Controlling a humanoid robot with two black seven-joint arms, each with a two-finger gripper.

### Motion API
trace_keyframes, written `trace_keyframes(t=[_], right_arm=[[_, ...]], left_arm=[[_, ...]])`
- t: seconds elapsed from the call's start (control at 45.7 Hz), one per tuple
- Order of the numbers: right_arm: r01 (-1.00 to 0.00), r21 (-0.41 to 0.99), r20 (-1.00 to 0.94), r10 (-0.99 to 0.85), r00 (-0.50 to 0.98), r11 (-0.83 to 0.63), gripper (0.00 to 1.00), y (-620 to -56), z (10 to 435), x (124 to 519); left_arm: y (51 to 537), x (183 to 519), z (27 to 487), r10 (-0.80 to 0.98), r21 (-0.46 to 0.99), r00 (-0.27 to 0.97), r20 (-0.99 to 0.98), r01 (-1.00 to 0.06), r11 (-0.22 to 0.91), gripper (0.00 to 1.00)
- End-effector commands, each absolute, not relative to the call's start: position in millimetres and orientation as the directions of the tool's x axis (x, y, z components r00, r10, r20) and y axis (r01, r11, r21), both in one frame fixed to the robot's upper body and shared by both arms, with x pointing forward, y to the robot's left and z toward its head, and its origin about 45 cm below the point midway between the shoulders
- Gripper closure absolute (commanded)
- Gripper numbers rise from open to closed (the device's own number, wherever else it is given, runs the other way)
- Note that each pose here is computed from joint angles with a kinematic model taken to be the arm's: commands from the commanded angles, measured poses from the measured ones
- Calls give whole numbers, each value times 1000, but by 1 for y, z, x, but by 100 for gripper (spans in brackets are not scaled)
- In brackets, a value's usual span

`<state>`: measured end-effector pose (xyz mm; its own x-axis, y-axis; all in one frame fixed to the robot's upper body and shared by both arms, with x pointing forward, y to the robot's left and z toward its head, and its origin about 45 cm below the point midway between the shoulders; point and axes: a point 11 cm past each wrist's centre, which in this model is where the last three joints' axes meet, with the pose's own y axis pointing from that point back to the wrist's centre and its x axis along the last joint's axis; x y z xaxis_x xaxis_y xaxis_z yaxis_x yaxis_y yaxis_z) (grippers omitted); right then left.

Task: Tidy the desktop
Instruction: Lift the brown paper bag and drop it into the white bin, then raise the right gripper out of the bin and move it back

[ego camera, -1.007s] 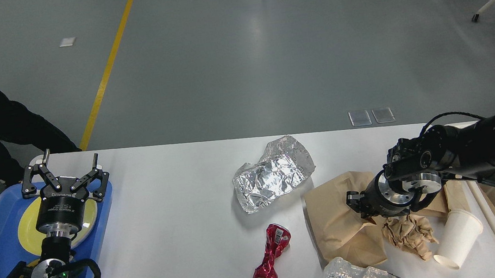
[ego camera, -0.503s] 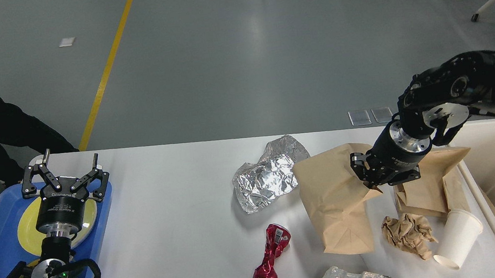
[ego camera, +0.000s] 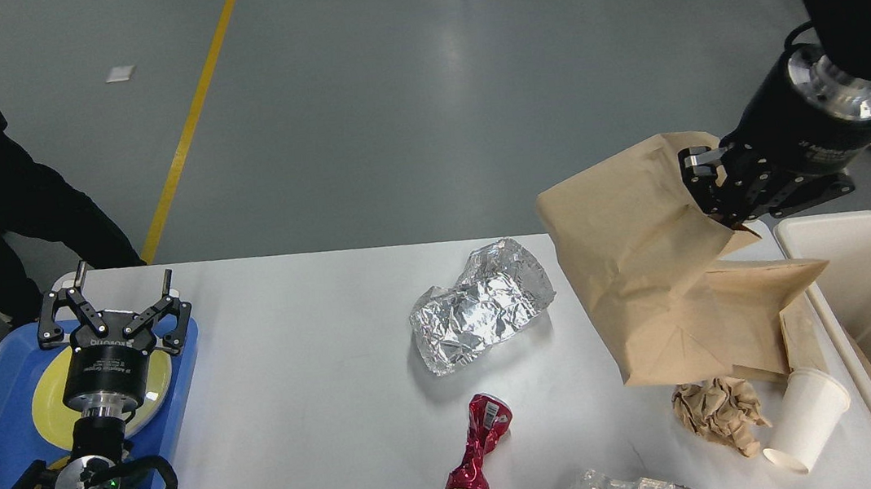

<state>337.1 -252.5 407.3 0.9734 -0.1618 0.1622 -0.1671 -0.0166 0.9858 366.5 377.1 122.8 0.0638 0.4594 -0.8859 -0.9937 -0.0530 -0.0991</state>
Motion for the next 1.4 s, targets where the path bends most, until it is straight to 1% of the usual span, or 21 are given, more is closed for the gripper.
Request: trace_keyframes(t=[0.0,0.131,0.241,0.372,0.46,0.547,0.591,0.678,0.81,0.919,1.029,1.16,1.269,1.379], right_arm=[[-176,984,177,-185,967,22,100,-265,424,321],[-184,981,192,-238,952,58,100,-285,426,318],[-222,969,245,-303,921,112,100,-313,427,322],[-240,949,303,-390,869,203,100,-357,412,322],[-266,921,373,-457,807,283,100,-403,403,323],[-249,911,398,-542,741,329,100,-459,383,318],[-231,904,407,-560,721,360,100,-487,372,316],[-234,883,449,-591,670,406,100,-532,357,314],[-230,860,499,-654,568,456,100,-583,308,291],[-199,817,552,-631,546,542,100,-611,254,271],[-195,799,575,-628,525,569,100,-627,216,263],[-188,800,573,-634,519,569,100,-628,161,252],[-221,769,614,-596,517,600,100,-627,121,251],[-254,754,636,-576,513,606,100,-609,79,246]], left_arm=[[378,366,123,461,-99,64,-885,-994,-53,4],[378,366,123,461,-99,64,-885,-994,-53,4],[377,366,122,460,-98,62,-886,-994,-54,4],[377,366,123,459,-99,64,-886,-994,-53,4],[378,366,123,461,-99,64,-885,-994,-53,4],[378,366,123,461,-98,62,-885,-994,-54,4],[377,366,122,460,-98,62,-886,-994,-54,4],[377,366,122,460,-98,62,-886,-994,-54,4],[378,366,123,461,-98,62,-885,-994,-54,4],[378,366,123,461,-98,62,-885,-994,-54,4],[377,366,122,460,-98,62,-886,-994,-54,4],[378,366,123,461,-98,62,-885,-994,-54,4],[377,366,122,460,-98,62,-886,-994,-54,4],[377,366,122,460,-98,62,-886,-994,-54,4]])
